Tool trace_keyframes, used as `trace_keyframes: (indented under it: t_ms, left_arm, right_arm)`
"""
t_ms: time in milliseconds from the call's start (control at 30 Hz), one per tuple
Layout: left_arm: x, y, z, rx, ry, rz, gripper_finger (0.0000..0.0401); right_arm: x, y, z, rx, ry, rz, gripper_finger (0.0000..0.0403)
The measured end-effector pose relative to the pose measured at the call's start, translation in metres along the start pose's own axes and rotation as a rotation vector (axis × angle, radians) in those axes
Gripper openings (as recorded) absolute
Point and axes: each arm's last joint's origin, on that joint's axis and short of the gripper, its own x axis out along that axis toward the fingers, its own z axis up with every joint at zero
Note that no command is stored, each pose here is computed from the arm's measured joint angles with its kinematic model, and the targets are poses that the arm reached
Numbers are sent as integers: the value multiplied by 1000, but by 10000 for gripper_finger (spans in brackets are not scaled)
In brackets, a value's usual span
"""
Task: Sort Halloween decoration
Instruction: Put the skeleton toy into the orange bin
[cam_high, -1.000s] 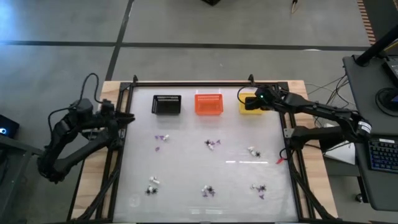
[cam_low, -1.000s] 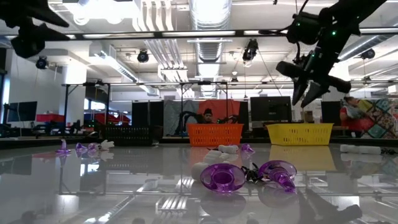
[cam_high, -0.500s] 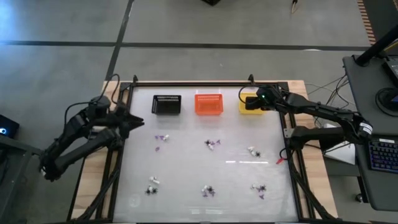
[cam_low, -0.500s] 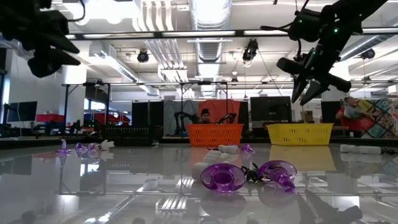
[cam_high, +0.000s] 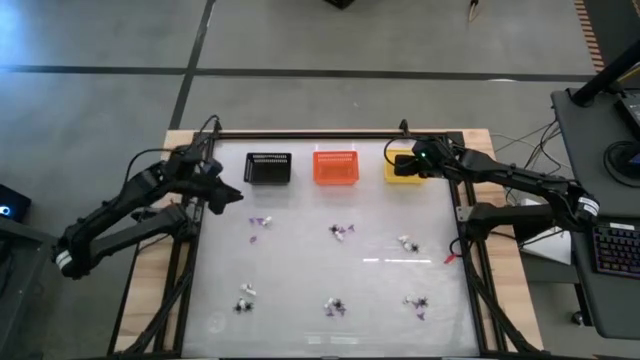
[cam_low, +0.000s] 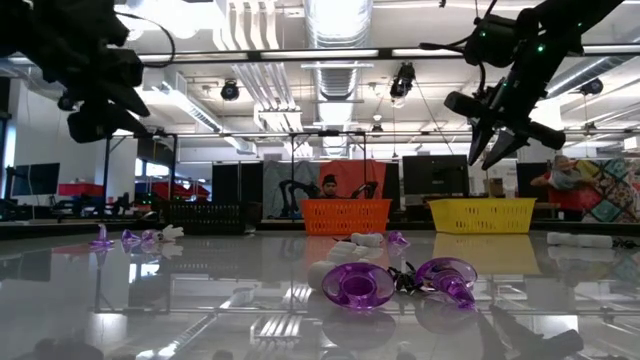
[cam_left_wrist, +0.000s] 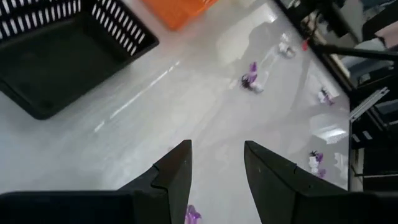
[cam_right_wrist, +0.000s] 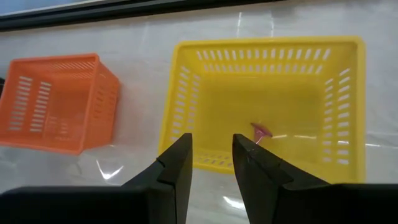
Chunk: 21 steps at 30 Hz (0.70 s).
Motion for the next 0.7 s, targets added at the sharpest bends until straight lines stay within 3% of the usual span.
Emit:
trace_keyframes:
  t_ms: [300, 533, 700]
  left_arm:
    - [28, -1, 8, 11, 95, 73, 130]
    - [56, -10, 8, 86, 133, 171, 130]
    - [74, -13, 4, 114, 217, 178, 130]
  right_arm:
    - [0, 0, 0, -27, 0, -1, 109]
    - [0, 0, 0, -62, 0, -1, 105]
    - [0, 0, 0, -67, 0, -1, 107]
